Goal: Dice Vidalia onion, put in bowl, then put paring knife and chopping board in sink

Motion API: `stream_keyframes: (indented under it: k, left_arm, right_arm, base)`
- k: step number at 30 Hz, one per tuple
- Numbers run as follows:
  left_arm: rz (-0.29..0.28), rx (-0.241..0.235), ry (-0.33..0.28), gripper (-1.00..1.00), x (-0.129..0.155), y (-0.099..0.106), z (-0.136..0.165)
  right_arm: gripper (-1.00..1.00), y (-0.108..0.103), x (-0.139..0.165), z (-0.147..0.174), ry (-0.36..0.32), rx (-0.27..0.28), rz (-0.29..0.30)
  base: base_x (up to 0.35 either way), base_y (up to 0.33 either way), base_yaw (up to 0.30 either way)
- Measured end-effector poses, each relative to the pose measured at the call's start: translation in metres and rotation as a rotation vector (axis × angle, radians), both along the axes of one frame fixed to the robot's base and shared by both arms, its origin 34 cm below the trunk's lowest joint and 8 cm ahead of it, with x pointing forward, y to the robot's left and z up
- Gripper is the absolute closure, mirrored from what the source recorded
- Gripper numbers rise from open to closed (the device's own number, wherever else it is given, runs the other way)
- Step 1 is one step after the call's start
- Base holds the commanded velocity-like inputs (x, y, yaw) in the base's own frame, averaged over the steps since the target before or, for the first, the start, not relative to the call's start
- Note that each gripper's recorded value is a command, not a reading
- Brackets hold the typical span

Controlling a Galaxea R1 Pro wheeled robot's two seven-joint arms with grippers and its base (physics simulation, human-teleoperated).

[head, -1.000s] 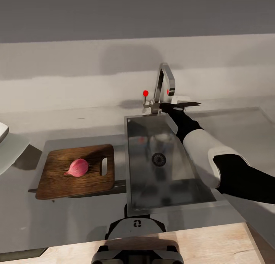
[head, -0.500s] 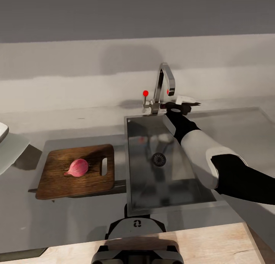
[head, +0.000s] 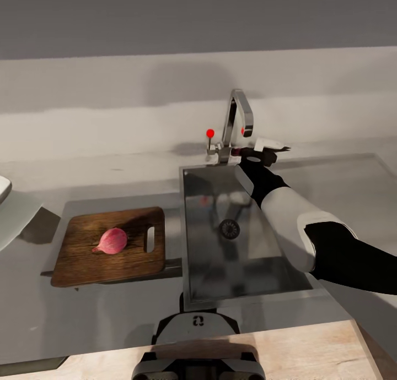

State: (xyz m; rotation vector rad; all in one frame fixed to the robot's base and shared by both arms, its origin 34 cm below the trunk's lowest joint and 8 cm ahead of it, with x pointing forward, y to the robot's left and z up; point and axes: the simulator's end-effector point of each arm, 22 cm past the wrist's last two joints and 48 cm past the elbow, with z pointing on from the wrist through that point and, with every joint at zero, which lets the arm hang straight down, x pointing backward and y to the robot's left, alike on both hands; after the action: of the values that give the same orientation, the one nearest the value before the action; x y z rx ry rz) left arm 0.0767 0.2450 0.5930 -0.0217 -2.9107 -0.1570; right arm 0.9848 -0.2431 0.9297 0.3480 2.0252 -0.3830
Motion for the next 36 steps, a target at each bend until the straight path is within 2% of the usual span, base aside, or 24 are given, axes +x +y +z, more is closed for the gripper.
stream_keyframes:
  k: [12, 18, 24, 28, 36]
  left_arm:
    - [0.0, 0.0, 0.018, -1.0, -0.007, 0.0, 0.001]
    - [0.0, 0.0, 0.018, -1.0, -0.008, 0.0, 0.001]
    - [0.0, 0.0, 0.019, -1.0, -0.008, 0.0, 0.001]
    - [0.0, 0.0, 0.018, -1.0, -0.008, 0.0, 0.001]
    - [0.0, 0.0, 0.019, -1.0, -0.008, 0.0, 0.001]
  right_arm:
    - [-1.0, 0.002, -0.001, -0.015, 0.015, 0.002, 0.008]
    - [-1.0, 0.007, 0.006, -0.009, -0.005, 0.017, 0.03]
    - [-1.0, 0.01, 0.018, 0.015, -0.052, 0.032, 0.042]
    - [-1.0, 0.013, 0.022, 0.026, -0.04, 0.036, 0.055]
    - [-1.0, 0.025, 0.025, 0.023, -0.025, 0.062, 0.107]
  base:
    - [0.0, 0.0, 0.0]
    - [0.0, 0.0, 0.0]
    - [0.0, 0.0, 0.0]
    - [0.0, 0.0, 0.0]
    - [0.0, 0.0, 0.0]
